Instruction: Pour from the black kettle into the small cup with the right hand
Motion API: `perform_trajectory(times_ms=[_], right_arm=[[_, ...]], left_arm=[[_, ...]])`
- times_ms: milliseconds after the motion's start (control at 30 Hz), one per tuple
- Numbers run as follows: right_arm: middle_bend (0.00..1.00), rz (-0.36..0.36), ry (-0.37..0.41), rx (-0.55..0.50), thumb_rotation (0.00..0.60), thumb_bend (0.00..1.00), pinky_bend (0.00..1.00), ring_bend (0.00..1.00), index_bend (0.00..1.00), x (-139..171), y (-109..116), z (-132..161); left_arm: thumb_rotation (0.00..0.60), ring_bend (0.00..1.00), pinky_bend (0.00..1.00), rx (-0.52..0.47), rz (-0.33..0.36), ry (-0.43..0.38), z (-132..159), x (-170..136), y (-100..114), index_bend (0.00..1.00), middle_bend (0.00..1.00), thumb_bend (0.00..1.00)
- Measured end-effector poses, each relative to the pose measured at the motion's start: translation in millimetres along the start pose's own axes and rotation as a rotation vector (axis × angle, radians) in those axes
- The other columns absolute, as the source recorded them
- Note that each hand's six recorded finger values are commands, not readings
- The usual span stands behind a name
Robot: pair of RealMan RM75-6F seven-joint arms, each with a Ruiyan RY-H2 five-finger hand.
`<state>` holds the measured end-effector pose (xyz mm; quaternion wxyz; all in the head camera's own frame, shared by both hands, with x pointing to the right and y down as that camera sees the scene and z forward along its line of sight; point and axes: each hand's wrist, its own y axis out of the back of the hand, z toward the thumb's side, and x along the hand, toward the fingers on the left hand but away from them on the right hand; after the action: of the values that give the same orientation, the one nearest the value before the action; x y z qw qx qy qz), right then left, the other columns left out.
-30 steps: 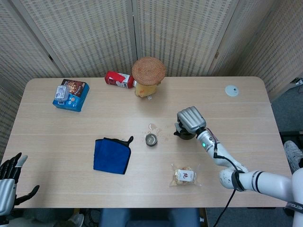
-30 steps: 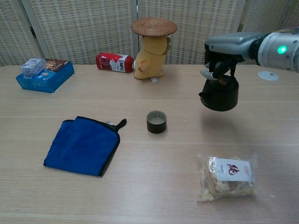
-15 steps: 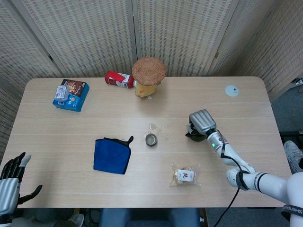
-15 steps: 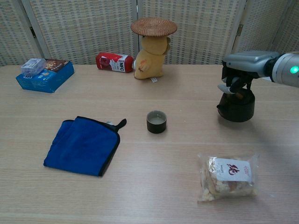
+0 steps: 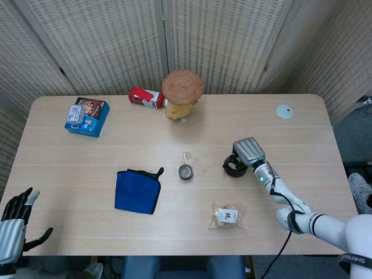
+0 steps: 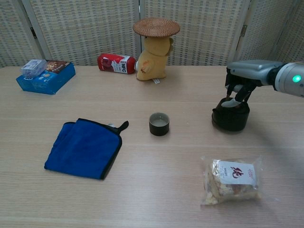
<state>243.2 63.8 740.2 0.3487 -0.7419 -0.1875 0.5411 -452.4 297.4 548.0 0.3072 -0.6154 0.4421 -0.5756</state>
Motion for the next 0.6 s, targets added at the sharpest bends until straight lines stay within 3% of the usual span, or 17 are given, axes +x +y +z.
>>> perform_trajectory(times_ms=[167, 600], right_arm=[[0.99, 0.004, 0.002, -0.019, 0.468, 0.0, 0.53, 0.93, 1.0, 0.2, -2.1, -2.1], [0.98, 0.005, 0.022, 0.041, 0.468, 0.0, 0.53, 0.92, 1.0, -0.2, -5.0, 0.4]], left_arm=[[0.6, 0.0, 0.0, 0.003, 0.0, -0.001, 0.2, -0.3, 0.2, 0.06, 0.0, 0.22], [0.6, 0.0, 0.0, 0.004, -0.007, 0.001, 0.3, -0.5, -1.2, 0.06, 0.0, 0.22]])
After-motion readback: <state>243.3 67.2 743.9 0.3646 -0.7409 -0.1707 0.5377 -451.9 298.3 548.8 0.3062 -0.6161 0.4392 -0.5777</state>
